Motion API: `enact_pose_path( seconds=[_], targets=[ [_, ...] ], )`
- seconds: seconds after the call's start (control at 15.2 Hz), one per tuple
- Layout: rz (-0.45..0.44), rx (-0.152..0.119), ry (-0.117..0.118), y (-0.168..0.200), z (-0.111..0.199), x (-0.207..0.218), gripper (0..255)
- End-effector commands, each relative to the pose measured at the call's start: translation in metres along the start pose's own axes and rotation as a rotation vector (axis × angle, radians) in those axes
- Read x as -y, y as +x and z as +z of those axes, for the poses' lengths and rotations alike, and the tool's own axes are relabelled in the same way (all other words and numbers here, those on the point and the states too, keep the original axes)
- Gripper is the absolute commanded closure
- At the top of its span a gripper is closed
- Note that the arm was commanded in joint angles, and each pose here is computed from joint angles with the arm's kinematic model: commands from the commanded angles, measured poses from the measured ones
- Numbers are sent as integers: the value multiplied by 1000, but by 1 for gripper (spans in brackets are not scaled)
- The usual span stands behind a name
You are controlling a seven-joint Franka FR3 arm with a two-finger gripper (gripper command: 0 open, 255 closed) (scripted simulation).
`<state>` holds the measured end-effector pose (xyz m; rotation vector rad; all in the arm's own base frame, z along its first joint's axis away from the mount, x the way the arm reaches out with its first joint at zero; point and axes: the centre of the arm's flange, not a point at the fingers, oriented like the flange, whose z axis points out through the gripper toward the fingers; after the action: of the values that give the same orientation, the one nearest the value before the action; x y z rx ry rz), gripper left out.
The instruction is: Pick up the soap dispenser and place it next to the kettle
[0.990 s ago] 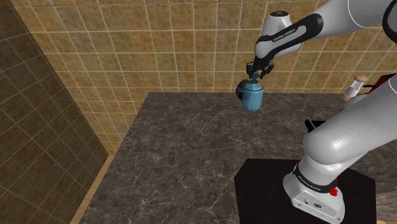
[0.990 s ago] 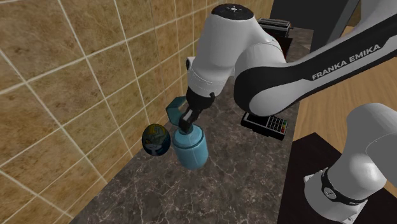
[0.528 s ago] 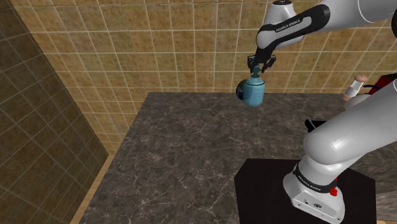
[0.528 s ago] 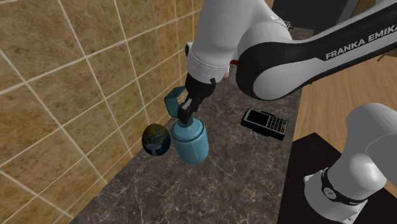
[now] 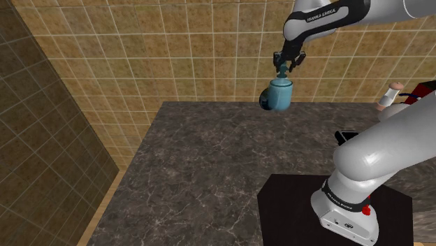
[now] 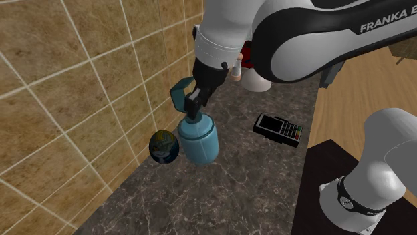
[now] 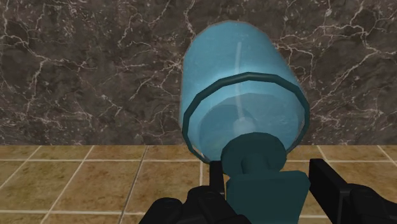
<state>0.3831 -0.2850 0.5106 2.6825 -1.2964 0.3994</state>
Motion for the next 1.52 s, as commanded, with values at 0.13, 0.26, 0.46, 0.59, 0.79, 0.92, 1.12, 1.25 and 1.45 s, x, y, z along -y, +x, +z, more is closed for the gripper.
enact_pose_path(
  seconds=[0.13,0.26,0.46,0.59,0.79,0.92,1.12,1.25,1.45],
  targets=[
    [0,-1,0,5,-22,0,255],
    [0,-1,0,8,-32,0,255],
    [0,-1,0,13,-47,0,255],
    [0,-1,0,16,-57,0,255],
    [0,-1,0,21,-72,-1,255],
    [0,-1,0,24,-82,-1,255],
    [0,-1,0,29,-98,-1,255],
    [0,-1,0,32,-108,-1,255],
    [0,-1,0,36,-123,-1,255]
  ],
)
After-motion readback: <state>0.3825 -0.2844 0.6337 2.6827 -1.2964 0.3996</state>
